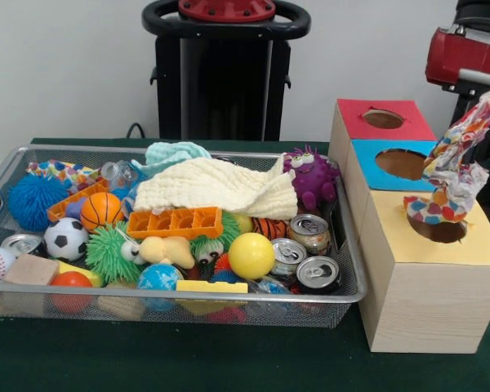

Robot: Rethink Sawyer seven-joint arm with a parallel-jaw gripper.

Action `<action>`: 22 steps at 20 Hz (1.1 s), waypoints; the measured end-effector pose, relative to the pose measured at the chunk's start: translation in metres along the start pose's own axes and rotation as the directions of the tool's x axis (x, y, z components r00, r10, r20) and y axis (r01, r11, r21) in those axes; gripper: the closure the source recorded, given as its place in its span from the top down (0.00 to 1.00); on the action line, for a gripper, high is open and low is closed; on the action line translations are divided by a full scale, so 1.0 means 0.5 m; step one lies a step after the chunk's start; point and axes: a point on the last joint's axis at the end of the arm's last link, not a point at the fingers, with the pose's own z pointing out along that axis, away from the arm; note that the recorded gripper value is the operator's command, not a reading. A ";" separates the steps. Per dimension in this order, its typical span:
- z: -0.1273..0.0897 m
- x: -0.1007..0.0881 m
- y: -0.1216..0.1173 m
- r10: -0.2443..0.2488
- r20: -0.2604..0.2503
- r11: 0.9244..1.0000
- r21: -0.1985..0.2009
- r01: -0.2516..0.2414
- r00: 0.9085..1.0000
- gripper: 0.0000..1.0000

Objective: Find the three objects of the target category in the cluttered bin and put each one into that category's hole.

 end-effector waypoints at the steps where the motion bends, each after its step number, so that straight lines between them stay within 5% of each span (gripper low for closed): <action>1: 0.002 0.001 0.000 0.002 0.001 1.000 0.000 -0.002 1.000 0.00; 22: 0.019 0.011 0.007 0.020 0.020 1.000 0.005 -0.020 1.000 0.00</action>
